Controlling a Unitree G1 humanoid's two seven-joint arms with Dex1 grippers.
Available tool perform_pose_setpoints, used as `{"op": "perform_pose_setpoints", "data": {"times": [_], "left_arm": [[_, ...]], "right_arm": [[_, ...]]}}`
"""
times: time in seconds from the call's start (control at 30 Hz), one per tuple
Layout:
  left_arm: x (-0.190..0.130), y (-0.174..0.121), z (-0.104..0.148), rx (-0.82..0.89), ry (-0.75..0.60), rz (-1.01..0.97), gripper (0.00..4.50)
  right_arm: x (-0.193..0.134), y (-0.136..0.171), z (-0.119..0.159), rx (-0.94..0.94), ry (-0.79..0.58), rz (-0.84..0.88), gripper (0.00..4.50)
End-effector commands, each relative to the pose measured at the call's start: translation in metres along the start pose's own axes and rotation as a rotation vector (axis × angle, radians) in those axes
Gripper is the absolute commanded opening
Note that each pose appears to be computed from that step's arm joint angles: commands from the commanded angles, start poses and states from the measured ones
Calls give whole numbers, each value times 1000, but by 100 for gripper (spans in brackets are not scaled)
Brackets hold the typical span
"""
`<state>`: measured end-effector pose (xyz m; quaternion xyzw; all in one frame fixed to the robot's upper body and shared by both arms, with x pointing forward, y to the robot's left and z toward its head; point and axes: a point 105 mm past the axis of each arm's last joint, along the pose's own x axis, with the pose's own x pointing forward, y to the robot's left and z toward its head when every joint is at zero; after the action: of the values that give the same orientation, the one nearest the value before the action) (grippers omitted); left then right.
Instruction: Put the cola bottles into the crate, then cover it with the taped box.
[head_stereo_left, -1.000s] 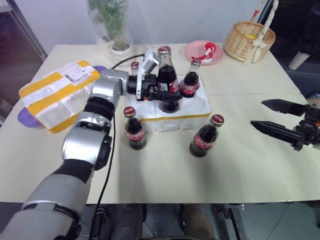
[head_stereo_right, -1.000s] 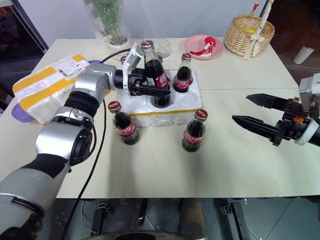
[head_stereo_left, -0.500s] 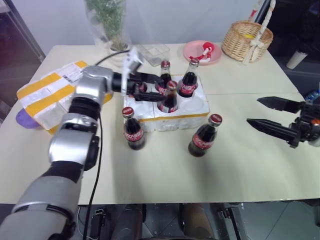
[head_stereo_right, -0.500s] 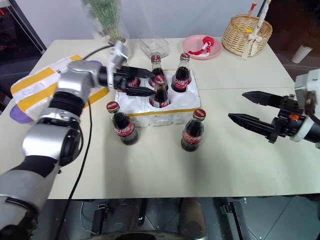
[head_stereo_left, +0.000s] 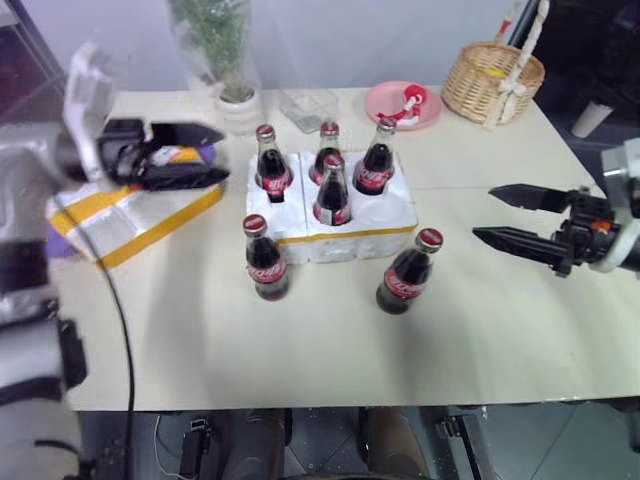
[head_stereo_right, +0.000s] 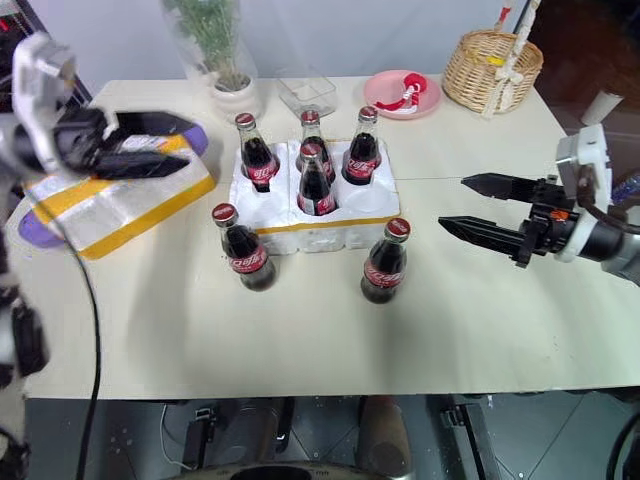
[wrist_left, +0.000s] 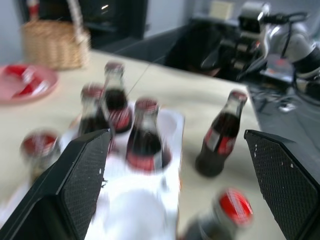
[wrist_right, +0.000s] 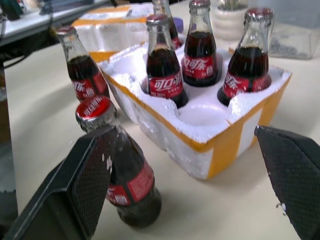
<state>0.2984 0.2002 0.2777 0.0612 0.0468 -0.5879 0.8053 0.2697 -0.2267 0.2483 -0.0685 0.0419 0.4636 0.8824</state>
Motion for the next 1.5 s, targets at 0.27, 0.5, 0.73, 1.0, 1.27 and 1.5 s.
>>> {"op": "perform_pose_setpoints", "data": {"times": [0.27,0.5,0.73,1.0,1.27,1.5], "left_arm": [[-3,-28,-69,47,101,285,448],[29,-28,-91,16,25,305,448],[47,-31,-97,-6,-2,229,448],[67,-35,-100,-15,-24,166,448],[85,-35,-116,-26,5,147,448],[86,-34,-120,-26,7,156,328]], "right_arm": [[-9,5,12,-51,47,48,450],[-13,19,32,-117,65,131,450],[-15,31,37,-129,108,196,450],[-18,33,36,-122,115,186,450],[-16,32,35,-115,103,163,450],[-16,30,31,-108,95,142,450]]}}
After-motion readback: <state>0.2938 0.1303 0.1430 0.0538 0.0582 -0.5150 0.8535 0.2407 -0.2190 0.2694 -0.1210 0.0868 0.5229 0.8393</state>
